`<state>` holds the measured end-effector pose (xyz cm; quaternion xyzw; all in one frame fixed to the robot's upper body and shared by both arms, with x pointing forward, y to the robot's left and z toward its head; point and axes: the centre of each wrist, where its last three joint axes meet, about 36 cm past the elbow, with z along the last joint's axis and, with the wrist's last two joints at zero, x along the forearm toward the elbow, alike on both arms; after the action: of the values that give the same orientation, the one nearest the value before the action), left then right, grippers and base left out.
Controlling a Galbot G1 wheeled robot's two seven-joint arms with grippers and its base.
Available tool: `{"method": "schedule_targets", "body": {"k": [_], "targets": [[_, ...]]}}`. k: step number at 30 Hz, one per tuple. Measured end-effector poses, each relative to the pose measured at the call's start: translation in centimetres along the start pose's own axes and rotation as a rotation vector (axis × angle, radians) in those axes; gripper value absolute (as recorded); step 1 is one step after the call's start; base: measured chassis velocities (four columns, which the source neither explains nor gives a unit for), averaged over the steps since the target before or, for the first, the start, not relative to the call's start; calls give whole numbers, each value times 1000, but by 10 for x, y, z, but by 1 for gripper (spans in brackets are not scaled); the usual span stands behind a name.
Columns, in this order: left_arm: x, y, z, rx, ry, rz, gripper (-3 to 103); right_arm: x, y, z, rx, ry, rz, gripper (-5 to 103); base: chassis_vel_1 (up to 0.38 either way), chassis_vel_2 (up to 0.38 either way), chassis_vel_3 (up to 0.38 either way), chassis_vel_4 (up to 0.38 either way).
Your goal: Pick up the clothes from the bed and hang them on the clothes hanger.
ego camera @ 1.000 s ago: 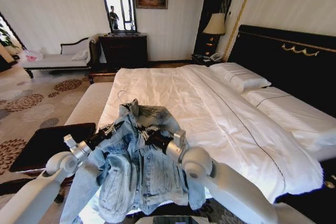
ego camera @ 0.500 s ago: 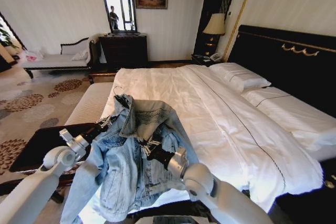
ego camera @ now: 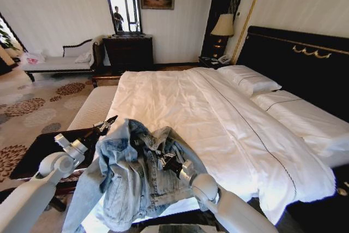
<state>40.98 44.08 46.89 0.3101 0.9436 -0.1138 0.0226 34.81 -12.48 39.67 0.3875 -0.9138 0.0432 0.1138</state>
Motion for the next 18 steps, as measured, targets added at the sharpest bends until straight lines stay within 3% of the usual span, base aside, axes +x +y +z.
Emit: {"method": "schedule_targets", "body": {"k": [4, 6, 11, 15, 17, 18], "targets": [[6, -7, 17, 17, 29, 2, 0, -9, 3, -8, -9, -20, -1, 4, 0, 0, 0, 0], [17, -15, 41, 33, 55, -8, 0, -12, 2, -6, -3, -7, -1, 4, 0, 0, 0, 0], [27, -29, 55, 40, 49, -28, 0, -9, 1, 4, 17, 26, 6, 4, 0, 0, 0, 0], [29, -48, 52, 14, 37, -43, 0, -7, 0, 12, 43, 55, 17, 4, 0, 0, 0, 0], [34, -61, 62, -43, 51, -99, 0, -1, 0, 22, 71, 87, 27, 2, 0, 0, 0, 0], [39, -69, 74, -88, 75, -158, 6, 7, 1, 32, 96, 114, 36, 12, 0, 0, 0, 0]]}}
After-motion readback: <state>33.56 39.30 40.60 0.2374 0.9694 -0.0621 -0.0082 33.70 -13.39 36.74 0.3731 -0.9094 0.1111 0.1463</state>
